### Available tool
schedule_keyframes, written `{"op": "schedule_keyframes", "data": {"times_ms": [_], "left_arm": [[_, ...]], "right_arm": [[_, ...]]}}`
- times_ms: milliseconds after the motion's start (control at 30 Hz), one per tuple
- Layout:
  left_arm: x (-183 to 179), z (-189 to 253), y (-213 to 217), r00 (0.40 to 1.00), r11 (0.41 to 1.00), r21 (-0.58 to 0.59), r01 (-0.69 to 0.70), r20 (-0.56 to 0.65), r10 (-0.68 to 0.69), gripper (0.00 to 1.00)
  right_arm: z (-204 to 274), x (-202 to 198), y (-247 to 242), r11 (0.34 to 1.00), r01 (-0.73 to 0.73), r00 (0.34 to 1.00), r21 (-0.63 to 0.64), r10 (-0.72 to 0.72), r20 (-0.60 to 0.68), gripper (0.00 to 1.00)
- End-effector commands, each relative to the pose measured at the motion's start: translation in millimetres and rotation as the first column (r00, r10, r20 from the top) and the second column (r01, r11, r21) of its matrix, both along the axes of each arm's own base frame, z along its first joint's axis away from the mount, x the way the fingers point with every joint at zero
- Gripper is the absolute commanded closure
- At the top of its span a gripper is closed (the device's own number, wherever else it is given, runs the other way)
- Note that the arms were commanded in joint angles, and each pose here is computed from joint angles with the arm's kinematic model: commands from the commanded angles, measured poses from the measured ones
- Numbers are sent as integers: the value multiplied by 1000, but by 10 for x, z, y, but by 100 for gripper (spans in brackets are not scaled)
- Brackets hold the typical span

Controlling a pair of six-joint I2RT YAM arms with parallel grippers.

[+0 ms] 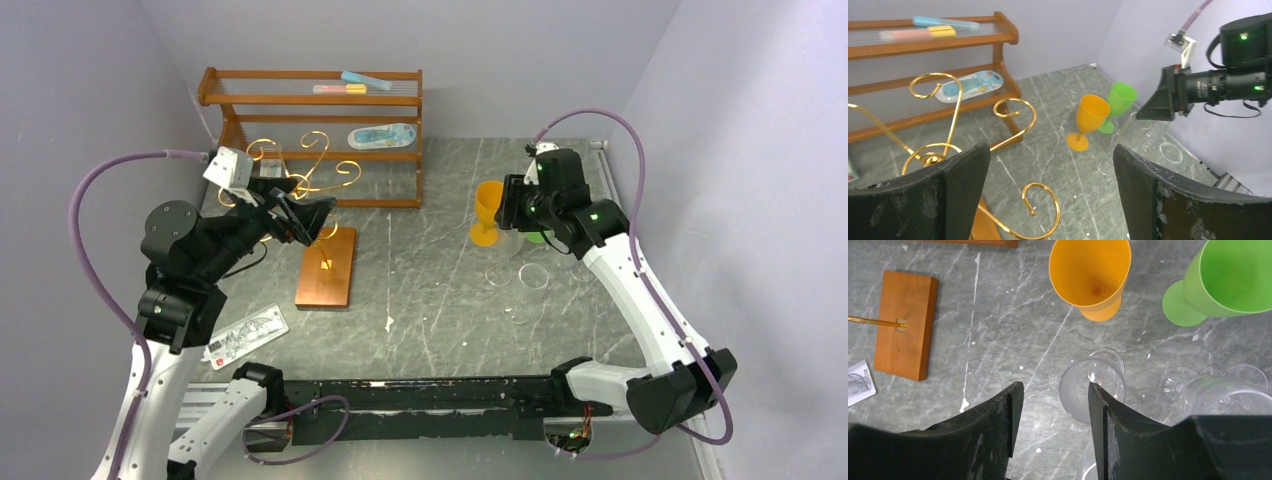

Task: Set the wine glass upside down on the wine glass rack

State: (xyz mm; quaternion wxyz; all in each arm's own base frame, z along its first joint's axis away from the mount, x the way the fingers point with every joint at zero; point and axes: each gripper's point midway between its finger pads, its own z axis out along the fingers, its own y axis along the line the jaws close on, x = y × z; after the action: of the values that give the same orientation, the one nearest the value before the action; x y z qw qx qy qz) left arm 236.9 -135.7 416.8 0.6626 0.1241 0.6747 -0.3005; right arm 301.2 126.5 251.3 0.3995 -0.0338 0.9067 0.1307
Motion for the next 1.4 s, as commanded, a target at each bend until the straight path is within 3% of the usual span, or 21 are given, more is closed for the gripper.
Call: {"op": "schedule_keyframes", "data": {"times_ms": [0, 167, 267, 567, 767, 900, 1033, 1200, 1367], "left_arm": [[-31, 172, -186, 992, 993, -19, 119, 45, -118, 3], [-104, 270, -264, 982, 982, -58, 177, 78, -173, 3], [-79, 256, -206, 990, 988, -80, 133, 57, -129, 3], [-5, 175, -93, 999, 995, -95, 44, -8, -45, 3], [-75, 231, -32, 999, 997, -75, 26, 34, -23, 3], [-69, 258, 42, 1000, 996, -86, -22, 14, 23, 3], [-52, 307, 149, 996, 989, -114, -92, -14, 91, 3], [-34, 358, 128, 992, 979, -176, -105, -94, 89, 3], [-111, 610, -166, 994, 971, -224, 84, -45, -96, 3]], "right_arm": [[-203, 77, 57, 1000, 3, 999, -21, -3, -34, 46], [-378, 19, 257, 998, -57, 993, -3, 56, -105, 48], [-499, -1, 263, 998, -55, 989, -22, 51, -136, 53], [-603, -13, 236, 992, -37, 986, -117, 17, -167, 100], [-326, -289, 705, 959, -282, 947, 34, 284, -152, 100], [64, -394, 977, 908, -389, 917, 158, 398, -25, 100], [502, -351, 1055, 884, -414, 909, 217, 386, 158, 100], [1186, -328, 1024, 853, -421, 855, 310, 259, 450, 100], [1693, -274, 704, 856, -333, 760, 396, -4, 650, 100]]}}
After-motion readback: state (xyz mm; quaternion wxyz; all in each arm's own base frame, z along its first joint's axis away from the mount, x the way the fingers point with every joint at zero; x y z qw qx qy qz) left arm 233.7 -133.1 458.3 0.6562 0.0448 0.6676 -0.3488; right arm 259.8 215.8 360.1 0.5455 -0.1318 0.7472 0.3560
